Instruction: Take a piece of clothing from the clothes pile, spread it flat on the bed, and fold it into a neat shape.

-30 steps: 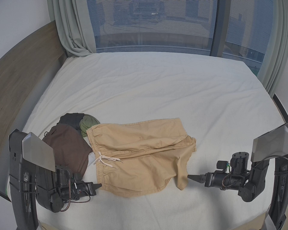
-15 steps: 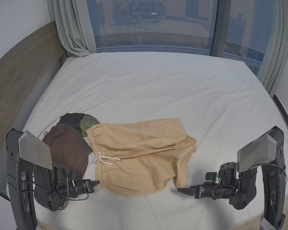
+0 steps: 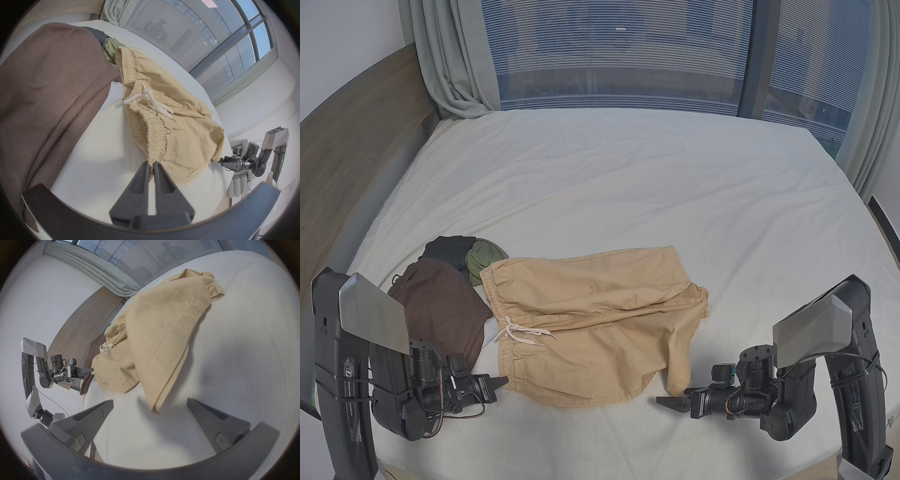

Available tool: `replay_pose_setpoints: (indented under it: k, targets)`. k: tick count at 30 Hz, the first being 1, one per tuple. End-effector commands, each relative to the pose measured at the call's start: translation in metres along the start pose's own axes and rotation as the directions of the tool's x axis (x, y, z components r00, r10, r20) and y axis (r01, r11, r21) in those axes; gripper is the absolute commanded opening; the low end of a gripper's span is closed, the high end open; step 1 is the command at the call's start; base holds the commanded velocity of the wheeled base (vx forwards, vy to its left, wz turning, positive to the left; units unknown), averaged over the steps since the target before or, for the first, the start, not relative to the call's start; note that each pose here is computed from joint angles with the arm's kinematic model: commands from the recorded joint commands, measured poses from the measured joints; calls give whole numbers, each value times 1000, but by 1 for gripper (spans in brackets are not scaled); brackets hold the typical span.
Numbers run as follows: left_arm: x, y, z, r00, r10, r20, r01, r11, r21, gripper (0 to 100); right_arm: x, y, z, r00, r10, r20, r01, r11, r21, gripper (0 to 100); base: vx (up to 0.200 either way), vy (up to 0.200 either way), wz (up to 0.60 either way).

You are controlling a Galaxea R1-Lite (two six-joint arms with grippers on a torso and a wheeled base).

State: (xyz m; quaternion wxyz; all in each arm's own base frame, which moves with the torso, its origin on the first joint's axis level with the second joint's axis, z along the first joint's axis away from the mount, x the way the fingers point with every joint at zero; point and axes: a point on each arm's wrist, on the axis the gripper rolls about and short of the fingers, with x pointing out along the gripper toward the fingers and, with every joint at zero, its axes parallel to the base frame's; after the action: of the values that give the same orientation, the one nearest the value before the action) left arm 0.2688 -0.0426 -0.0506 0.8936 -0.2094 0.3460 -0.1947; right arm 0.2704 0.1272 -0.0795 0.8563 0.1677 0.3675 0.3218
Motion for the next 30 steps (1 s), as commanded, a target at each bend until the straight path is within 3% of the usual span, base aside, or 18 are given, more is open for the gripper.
replay_pose_setpoints:
  k: [1, 15, 21, 25, 30]
  targets:
    - [0, 0, 1, 1000, -1, 3, 1, 1000, 0, 0, 6, -3, -1, 1000, 1, 1, -1, 1000, -1, 0, 0, 0, 0]
    - [1, 0, 0, 1000, -2, 2, 2, 1000, -1, 0, 2, -2, 3, 1000, 0, 15, 0, 1000, -5, 0, 0, 0, 0]
    - [-3, -4, 12, 999, -22, 46, 22, 1000, 5, 0, -22, 9, 10, 1000, -2, 23, 2, 1000, 2, 0, 0, 0, 0]
    - [-18, -17, 28, 992, -75, 103, 81, 995, -61, 0, -50, 8, 11, 999, -30, 24, 29, 999, 34, 0, 0, 0, 0]
    - [-28, -15, 30, 992, -58, 116, 68, 994, -84, 0, -76, 6, 10, 999, -32, 12, 31, 997, 74, 0, 0, 0, 0]
